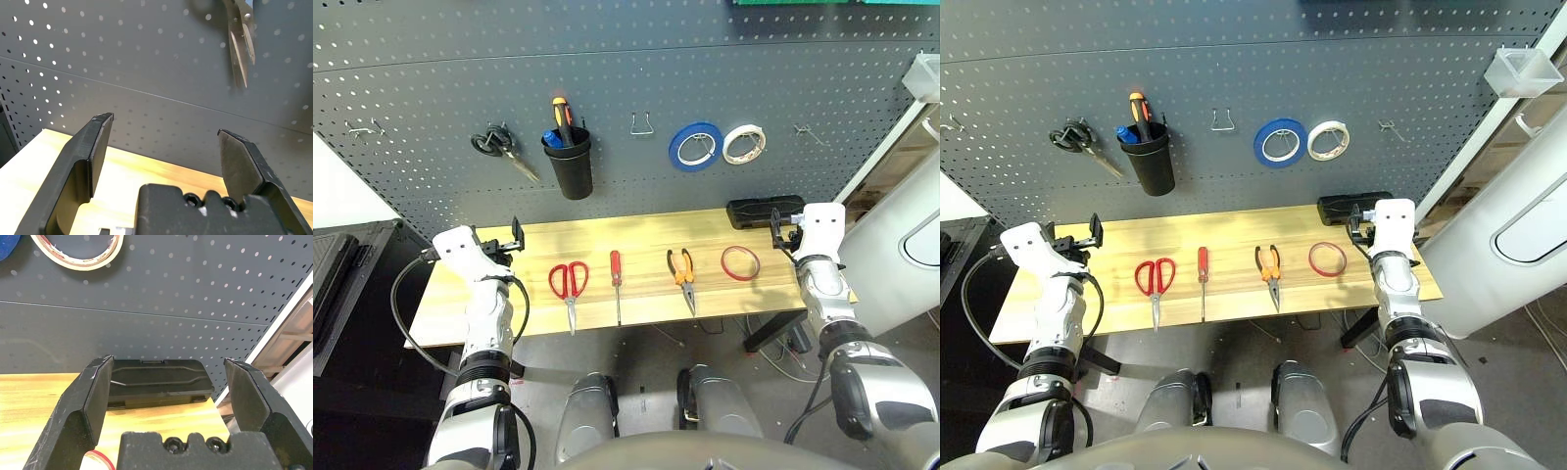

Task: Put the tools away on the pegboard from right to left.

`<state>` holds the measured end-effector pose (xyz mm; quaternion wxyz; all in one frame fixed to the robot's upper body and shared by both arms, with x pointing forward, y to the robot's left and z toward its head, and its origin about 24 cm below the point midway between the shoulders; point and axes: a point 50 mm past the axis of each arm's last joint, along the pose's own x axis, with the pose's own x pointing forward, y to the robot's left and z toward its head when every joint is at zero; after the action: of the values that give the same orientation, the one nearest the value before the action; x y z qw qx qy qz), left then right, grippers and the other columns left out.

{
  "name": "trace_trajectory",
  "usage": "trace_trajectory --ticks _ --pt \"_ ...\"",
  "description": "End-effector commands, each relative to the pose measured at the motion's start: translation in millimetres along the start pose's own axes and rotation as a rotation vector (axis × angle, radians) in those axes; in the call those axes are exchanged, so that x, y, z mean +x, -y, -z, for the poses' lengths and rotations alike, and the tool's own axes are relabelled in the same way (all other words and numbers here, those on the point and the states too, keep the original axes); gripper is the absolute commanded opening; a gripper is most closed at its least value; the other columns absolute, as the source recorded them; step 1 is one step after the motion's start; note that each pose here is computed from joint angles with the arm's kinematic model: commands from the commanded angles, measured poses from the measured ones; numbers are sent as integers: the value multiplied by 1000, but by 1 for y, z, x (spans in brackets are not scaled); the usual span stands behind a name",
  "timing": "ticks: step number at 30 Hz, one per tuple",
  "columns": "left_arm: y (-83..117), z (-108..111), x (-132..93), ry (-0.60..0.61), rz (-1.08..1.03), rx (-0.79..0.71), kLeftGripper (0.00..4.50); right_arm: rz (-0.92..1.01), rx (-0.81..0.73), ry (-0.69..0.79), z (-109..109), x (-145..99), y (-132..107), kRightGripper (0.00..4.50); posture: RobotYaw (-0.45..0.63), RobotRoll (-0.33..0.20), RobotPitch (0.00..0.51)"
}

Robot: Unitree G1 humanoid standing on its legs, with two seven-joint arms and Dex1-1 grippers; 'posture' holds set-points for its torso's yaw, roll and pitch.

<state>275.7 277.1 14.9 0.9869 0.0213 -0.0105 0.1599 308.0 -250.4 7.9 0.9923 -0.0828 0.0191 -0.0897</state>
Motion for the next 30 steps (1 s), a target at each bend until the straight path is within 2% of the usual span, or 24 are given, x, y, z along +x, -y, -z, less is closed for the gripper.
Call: trace_trajectory --ticks 1,6,11,16,18,25,30 --pt "-3 4 -4 -13 -15 -7 4477 1 21 4 -1 1 -2 4500 -55 0 0" --pt "-1 4 -5 -7 15 0 4477 -35 24 27 -4 1 -9 4500 -84 0 7" --pt "-6 3 -2 -8 28 13 4477 -63 -6 -15 0 -3 -15 4500 -90 0 14" --pt "-8 -3 -2 17 60 21 4477 -165 3 -150 9 -6 -28 4500 -85 0 29" --pt "-7 -7 -3 31 93 9 4477 -211 11 -250 15 -5 -33 4500 -84 0 47" --pt "3 -29 -9 64 394 19 4477 -260 -27 -399 2 5 -43 4500 -66 0 94" --pt "10 -46 -23 42 665 14 4477 -324 -22 -517 -4 7 -51 4500 -60 0 127"
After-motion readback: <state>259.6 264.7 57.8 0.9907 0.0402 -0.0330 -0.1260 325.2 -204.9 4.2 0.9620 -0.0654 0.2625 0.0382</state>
